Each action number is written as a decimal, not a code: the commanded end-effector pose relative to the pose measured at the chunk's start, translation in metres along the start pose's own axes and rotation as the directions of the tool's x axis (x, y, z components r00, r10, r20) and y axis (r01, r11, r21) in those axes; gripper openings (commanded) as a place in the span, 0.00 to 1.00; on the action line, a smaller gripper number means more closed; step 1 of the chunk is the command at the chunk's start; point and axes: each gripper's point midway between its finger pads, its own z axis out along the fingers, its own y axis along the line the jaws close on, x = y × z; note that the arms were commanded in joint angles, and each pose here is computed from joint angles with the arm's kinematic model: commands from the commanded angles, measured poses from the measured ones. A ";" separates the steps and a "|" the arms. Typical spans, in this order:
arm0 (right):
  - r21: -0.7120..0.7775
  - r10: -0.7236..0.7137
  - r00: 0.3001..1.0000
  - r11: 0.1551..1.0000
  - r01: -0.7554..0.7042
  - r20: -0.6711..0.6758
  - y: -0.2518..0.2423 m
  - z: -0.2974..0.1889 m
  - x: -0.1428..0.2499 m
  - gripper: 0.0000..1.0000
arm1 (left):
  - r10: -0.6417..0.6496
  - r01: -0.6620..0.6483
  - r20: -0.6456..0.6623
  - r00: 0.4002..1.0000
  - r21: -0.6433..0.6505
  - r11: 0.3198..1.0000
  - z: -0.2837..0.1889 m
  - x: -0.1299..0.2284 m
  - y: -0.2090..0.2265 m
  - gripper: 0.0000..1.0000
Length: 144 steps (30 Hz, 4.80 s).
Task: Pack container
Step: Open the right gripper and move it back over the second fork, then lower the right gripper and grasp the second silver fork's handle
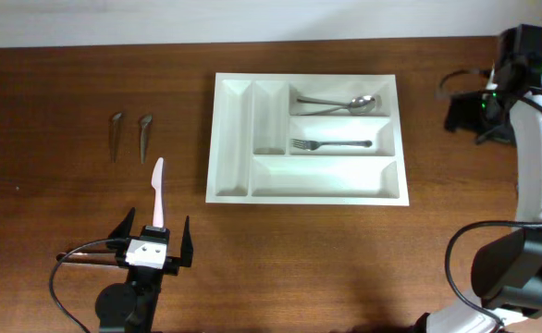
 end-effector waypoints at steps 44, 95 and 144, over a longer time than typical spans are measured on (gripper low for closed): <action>-0.232 -0.353 0.880 0.929 0.289 -0.319 -0.153 0.134 0.090 0.99 | 0.007 -0.008 -0.002 1.000 -0.016 1.000 0.000 0.002 0.003 0.99; -0.176 -0.287 0.905 0.954 0.241 -0.315 -0.169 0.218 0.121 0.99 | 0.007 -0.008 -0.002 1.000 -0.016 1.000 0.000 0.002 0.003 0.99; -0.001 0.164 0.979 0.986 -0.165 -0.119 -0.126 0.118 -0.022 0.04 | 0.007 -0.008 -0.002 1.000 -0.016 1.000 0.000 0.002 0.003 0.99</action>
